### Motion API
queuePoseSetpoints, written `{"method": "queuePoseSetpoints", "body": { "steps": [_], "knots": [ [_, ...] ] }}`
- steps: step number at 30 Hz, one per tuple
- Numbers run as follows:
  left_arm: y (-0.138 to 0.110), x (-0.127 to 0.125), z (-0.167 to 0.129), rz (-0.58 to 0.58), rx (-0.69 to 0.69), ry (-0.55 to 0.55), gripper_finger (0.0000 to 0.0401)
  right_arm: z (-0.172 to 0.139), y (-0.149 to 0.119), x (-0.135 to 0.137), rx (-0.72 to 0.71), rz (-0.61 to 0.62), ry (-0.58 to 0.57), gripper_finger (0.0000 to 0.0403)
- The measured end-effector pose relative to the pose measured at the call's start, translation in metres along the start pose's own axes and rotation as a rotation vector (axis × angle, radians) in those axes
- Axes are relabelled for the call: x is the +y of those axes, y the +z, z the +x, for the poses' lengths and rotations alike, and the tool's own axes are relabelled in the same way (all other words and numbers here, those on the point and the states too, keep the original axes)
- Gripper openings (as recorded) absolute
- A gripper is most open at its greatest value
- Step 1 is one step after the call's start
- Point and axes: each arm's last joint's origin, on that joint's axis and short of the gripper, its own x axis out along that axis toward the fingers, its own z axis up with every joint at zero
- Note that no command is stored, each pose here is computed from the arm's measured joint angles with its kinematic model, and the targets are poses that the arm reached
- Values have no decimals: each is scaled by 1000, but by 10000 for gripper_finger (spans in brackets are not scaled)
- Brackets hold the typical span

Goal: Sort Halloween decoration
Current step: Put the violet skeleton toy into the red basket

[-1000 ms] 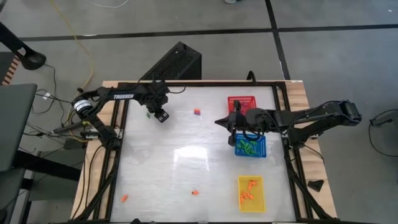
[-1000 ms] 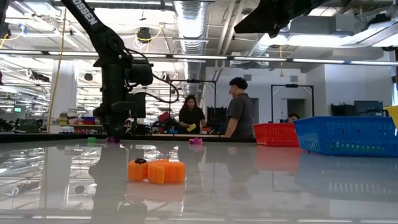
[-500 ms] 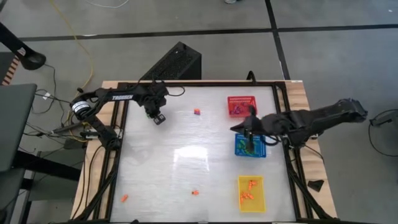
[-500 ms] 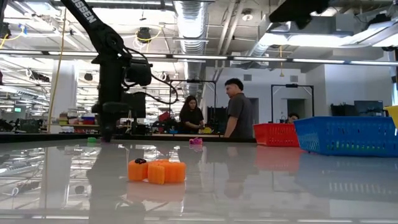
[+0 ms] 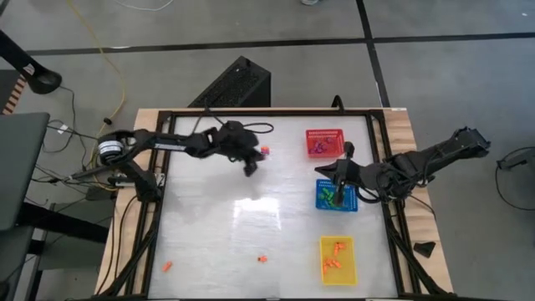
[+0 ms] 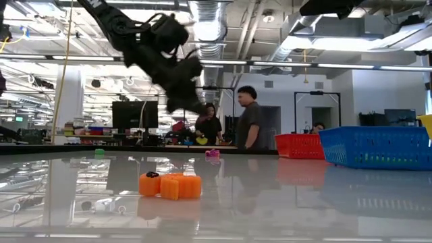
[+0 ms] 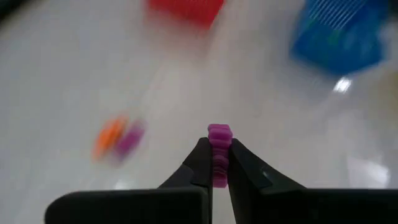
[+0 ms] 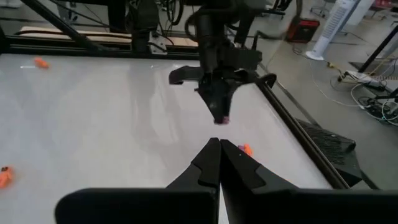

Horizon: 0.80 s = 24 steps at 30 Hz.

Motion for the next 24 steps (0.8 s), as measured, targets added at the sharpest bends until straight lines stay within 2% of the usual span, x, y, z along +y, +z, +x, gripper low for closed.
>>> {"method": "queuePoseSetpoints", "body": {
  "steps": [3, 8, 10, 15, 21, 24],
  "knots": [
    [20, -14, 22, 47, -149, -55, 8, 0, 0, 0, 1, -1, -4, 32],
    [55, -15, 77, 38, -122, -84, 8, 3, -3, -4, 29, -15, -32, 32],
    [72, -12, 98, 52, -128, -64, 9, 5, -5, -7, 49, -23, -48, 32],
    [112, 0, 136, 47, -176, -49, 10, 8, -7, -13, 80, -33, -79, 32],
    [123, 11, 175, -7, -99, -89, 14, 10, -15, -19, 154, -65, -116, 32],
    [123, 12, 185, -1, -76, -102, 34, 10, -19, -21, 192, -69, -128, 32]
  ]
}}
